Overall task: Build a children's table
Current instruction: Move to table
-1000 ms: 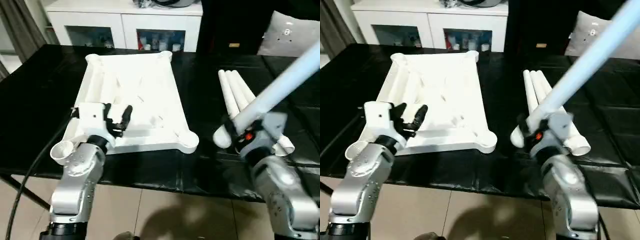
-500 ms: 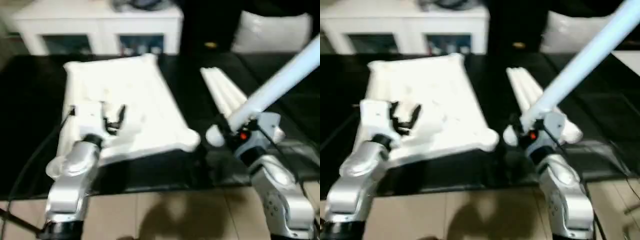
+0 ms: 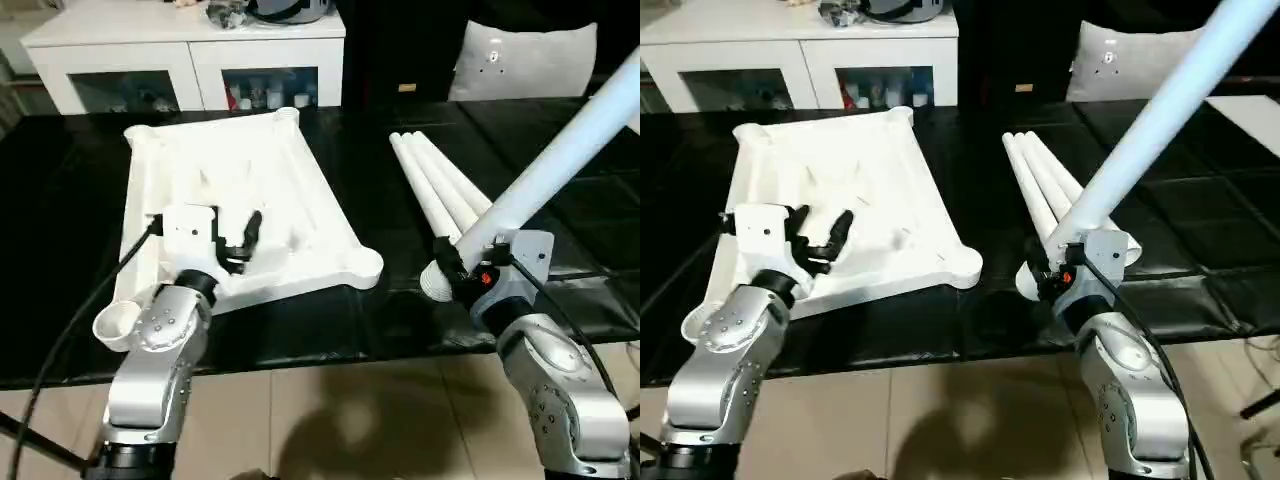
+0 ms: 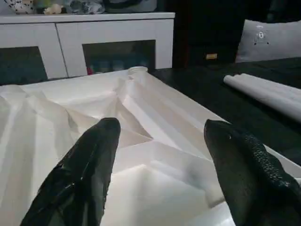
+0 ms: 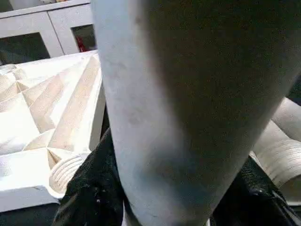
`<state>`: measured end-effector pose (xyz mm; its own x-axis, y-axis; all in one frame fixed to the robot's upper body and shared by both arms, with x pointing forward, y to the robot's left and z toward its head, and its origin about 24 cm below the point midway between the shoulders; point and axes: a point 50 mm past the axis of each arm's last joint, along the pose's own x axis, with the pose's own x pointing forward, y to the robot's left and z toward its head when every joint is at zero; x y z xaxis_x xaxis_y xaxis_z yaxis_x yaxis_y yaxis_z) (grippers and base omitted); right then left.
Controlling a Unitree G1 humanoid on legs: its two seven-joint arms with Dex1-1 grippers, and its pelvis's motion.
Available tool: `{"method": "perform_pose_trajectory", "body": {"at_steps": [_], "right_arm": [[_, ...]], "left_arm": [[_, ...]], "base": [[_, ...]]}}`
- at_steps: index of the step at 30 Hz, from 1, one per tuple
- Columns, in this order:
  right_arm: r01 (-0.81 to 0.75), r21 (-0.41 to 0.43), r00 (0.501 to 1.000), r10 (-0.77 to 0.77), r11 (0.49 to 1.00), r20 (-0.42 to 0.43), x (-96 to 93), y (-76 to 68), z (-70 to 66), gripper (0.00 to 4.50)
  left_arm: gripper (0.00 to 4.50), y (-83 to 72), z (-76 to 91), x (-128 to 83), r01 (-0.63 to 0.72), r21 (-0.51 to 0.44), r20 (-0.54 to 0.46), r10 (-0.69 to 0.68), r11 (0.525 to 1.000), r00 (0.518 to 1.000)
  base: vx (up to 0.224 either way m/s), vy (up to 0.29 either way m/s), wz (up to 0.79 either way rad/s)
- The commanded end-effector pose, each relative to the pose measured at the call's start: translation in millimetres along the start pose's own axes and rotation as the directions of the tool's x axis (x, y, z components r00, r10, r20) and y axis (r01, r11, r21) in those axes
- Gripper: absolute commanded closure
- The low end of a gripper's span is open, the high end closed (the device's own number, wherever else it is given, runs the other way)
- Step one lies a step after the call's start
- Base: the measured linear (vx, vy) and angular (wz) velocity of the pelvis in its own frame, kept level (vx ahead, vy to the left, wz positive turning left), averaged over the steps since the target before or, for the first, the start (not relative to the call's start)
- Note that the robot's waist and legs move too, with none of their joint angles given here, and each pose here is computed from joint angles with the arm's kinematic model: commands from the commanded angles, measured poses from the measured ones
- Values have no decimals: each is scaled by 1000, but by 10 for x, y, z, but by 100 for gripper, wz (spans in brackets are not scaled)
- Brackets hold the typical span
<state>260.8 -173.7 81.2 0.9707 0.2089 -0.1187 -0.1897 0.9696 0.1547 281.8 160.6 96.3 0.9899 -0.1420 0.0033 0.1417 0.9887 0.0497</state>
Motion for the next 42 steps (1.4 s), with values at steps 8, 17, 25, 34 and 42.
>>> {"method": "perform_pose_trajectory", "body": {"at_steps": [8, 17, 25, 34, 42], "right_arm": [[-62, 29, 996, 60, 998, 62, 14, 36, 109, 260], [-82, -17, 997, 82, 996, 12, 45, 66, 94, 260], [-91, -26, 996, 91, 996, 20, 28, 105, 77, 260], [-132, -52, 991, 132, 990, -6, 57, 132, 45, 260], [-198, -150, 980, 193, 969, -46, 96, 213, 12, 260]], "left_arm": [[124, 6, -3, 1, -14, -18, -1, 14, 1000, 1000], [124, -17, 8, -7, 4, -38, 10, -4, 999, 1000], [124, -19, -30, -3, -3, -25, -8, 3, 1000, 1000], [124, -31, -29, -14, 8, -7, -10, -8, 1000, 1000], [124, -44, -30, -24, 19, -11, -6, -19, 1000, 1000]], "base": [[25, -134, 1], [-1, -19, -1], [0, 0, 0], [35, -2, 0], [81, 8, 16]]}}
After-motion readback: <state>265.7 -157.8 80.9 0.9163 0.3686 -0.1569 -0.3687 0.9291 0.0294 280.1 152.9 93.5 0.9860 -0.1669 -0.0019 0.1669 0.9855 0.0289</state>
